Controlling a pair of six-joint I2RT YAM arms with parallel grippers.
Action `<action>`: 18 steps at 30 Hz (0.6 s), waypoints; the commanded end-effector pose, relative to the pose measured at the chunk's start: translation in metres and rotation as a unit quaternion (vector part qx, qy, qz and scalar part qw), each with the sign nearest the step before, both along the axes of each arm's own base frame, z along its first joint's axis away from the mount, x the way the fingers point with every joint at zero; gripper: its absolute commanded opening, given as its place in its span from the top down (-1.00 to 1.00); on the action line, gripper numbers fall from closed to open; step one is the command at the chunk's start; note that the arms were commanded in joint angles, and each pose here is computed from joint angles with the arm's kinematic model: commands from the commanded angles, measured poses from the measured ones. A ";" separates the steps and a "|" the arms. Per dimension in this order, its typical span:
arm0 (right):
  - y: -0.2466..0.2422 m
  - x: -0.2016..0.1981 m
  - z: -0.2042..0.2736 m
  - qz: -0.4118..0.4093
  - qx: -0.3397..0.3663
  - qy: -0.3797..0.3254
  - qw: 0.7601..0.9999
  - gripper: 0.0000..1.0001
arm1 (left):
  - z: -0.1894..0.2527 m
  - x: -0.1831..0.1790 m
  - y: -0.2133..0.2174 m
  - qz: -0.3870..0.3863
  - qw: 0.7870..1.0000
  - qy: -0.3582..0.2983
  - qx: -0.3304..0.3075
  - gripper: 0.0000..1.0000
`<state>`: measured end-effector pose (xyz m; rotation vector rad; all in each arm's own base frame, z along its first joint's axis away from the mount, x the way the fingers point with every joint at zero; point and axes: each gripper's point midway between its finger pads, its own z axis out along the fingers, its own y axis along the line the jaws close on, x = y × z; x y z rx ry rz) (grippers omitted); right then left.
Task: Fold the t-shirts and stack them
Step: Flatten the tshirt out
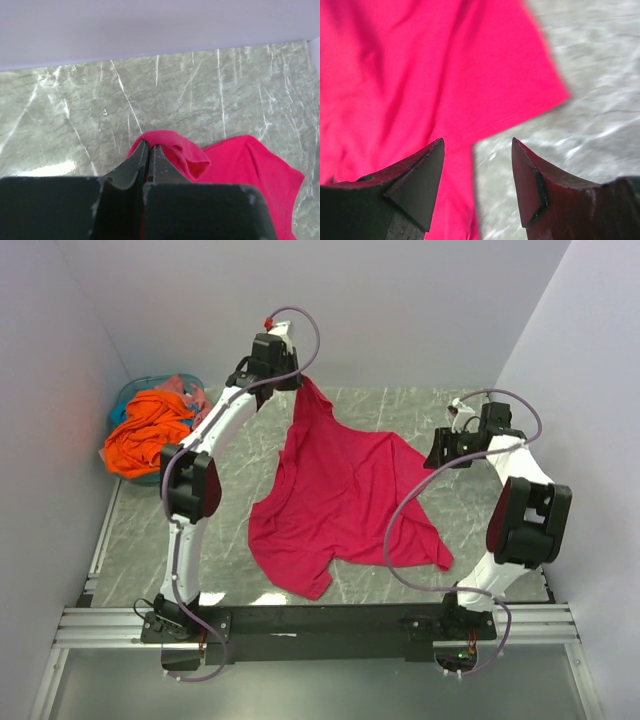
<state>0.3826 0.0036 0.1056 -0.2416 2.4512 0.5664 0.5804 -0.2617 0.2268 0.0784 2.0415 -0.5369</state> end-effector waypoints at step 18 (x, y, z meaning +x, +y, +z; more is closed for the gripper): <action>-0.035 0.073 -0.070 -0.125 -0.055 0.091 0.986 -0.14 | -0.040 0.023 0.007 -0.041 0.995 0.037 -0.089 0.99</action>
